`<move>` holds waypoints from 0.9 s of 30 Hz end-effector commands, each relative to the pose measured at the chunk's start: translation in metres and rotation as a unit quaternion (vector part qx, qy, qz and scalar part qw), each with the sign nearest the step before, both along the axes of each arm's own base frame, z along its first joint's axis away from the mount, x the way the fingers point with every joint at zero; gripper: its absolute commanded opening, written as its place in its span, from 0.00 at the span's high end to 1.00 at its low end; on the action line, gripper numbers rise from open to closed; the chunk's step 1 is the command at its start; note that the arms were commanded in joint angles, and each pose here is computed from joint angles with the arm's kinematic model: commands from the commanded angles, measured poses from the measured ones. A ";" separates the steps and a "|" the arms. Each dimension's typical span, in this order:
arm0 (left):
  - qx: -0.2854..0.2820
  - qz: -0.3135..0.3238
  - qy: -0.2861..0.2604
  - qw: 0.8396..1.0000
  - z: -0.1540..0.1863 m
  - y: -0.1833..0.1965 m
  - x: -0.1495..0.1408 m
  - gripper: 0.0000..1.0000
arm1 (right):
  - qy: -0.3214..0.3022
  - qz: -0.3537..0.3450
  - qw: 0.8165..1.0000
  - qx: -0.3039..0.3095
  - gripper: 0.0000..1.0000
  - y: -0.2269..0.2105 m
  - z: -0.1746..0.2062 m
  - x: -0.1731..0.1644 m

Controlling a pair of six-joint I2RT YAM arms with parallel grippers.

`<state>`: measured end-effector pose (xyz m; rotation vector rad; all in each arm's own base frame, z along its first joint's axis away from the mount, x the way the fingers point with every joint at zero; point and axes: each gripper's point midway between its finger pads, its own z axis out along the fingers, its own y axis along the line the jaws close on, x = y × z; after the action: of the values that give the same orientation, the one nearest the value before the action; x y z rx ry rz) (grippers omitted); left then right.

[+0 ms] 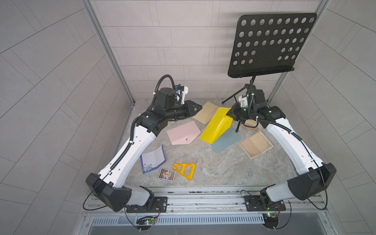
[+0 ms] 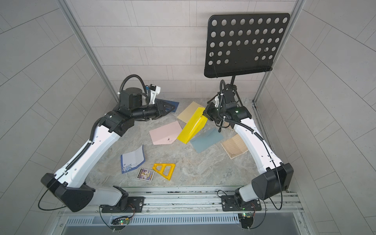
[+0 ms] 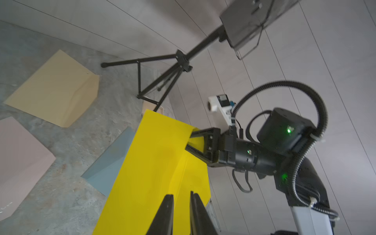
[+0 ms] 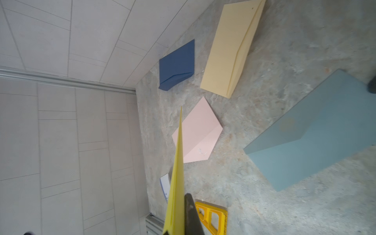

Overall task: Take the letter paper out of the envelope
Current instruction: Pick up the envelope from the center of the board, then take out the letter paper from the envelope.

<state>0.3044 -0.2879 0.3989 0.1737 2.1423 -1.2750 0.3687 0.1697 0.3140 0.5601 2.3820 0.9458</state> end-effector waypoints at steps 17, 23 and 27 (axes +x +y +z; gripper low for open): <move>0.148 -0.099 -0.048 0.983 -0.064 -0.081 -0.046 0.87 | 0.034 -0.044 0.998 -0.039 1.00 0.005 -0.006 -0.017; 0.176 -0.101 -0.055 0.978 -0.074 -0.086 -0.044 0.84 | 0.035 -0.043 0.998 -0.027 1.00 0.009 -0.004 -0.017; 0.197 -0.098 -0.054 0.974 -0.083 -0.086 -0.041 0.83 | 0.037 -0.042 0.998 -0.022 1.00 0.010 -0.003 -0.018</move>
<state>0.2598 -0.3749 0.3109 0.5904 2.3291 -0.9621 0.3532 0.1787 0.3079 0.6634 2.4203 0.8337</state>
